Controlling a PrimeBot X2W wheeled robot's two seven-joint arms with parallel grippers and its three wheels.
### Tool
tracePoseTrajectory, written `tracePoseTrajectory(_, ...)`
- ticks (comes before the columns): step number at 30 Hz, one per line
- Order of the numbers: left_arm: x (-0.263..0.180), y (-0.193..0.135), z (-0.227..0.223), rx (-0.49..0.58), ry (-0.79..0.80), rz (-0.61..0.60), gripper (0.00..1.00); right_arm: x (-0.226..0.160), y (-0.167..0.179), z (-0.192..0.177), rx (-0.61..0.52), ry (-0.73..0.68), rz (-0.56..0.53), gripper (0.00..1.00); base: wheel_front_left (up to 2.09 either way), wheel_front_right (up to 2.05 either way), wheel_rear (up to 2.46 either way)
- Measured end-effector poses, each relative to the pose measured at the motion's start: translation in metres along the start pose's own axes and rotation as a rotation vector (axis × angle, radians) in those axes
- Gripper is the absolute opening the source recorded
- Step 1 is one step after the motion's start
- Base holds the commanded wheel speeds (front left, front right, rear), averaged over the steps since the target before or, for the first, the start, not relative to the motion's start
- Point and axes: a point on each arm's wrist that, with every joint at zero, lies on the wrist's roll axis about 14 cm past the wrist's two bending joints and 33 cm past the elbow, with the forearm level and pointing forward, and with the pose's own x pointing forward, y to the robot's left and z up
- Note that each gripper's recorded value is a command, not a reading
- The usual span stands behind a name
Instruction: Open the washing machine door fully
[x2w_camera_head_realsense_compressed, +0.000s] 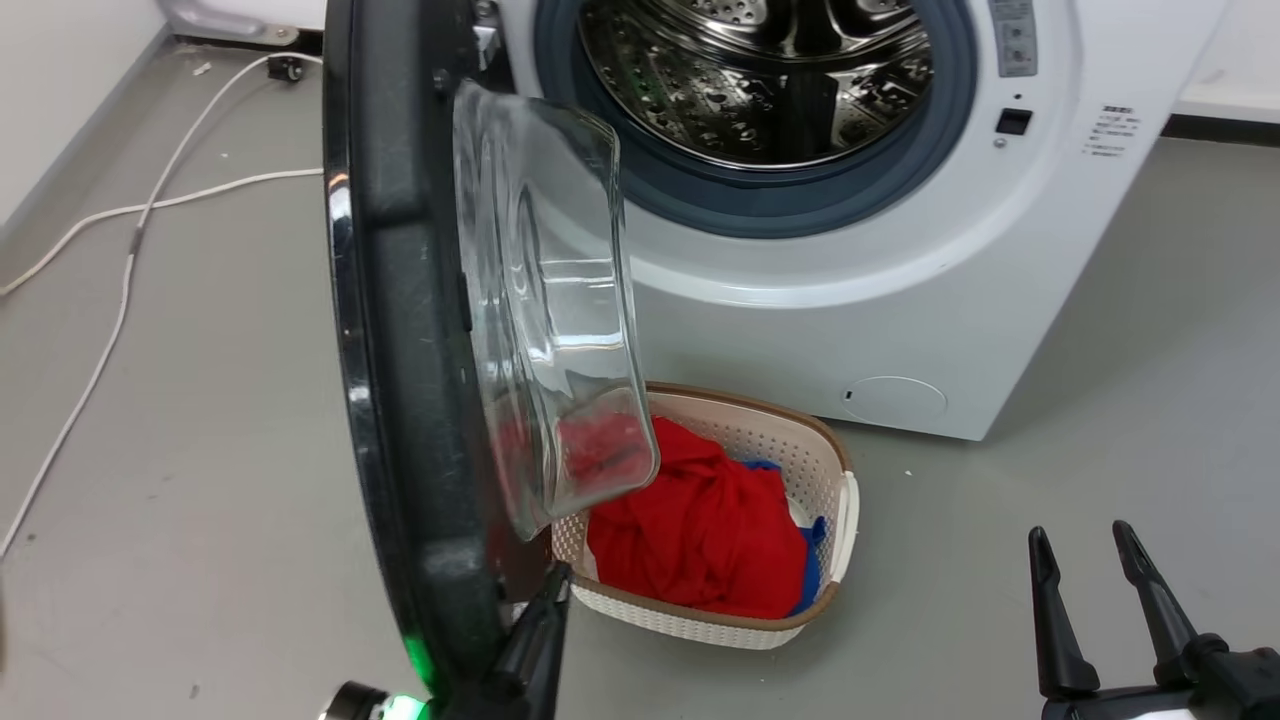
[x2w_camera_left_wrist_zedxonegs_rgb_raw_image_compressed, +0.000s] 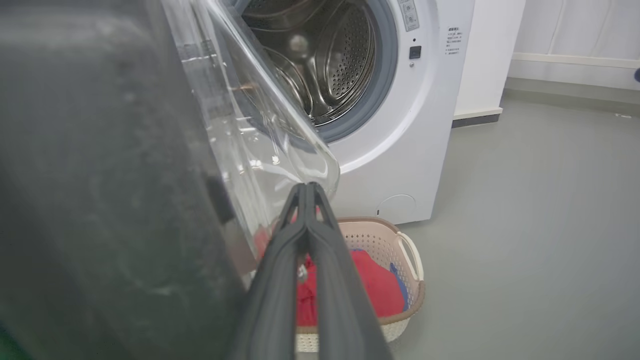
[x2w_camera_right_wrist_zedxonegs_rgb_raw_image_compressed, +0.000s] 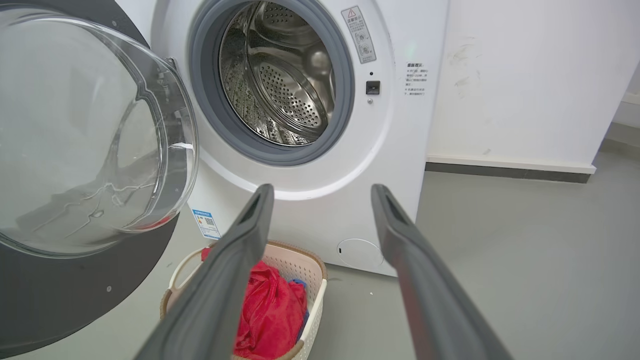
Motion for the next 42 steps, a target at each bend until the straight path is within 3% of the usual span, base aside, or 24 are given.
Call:
tracePoseTrajectory(20,-0.041,0.139,0.011,0.157,0.005,0.407,0.00,0.012,0.020,-0.010,0.005,0.027,0.071,1.00,0.00,0.00,0.00)
tracePoseTrajectory(42,-0.043,0.243,0.030,0.205,-0.021,0.704,0.00,0.026,0.015,-0.018,-0.023,0.035,0.065,1.00,0.00,0.00,0.00)
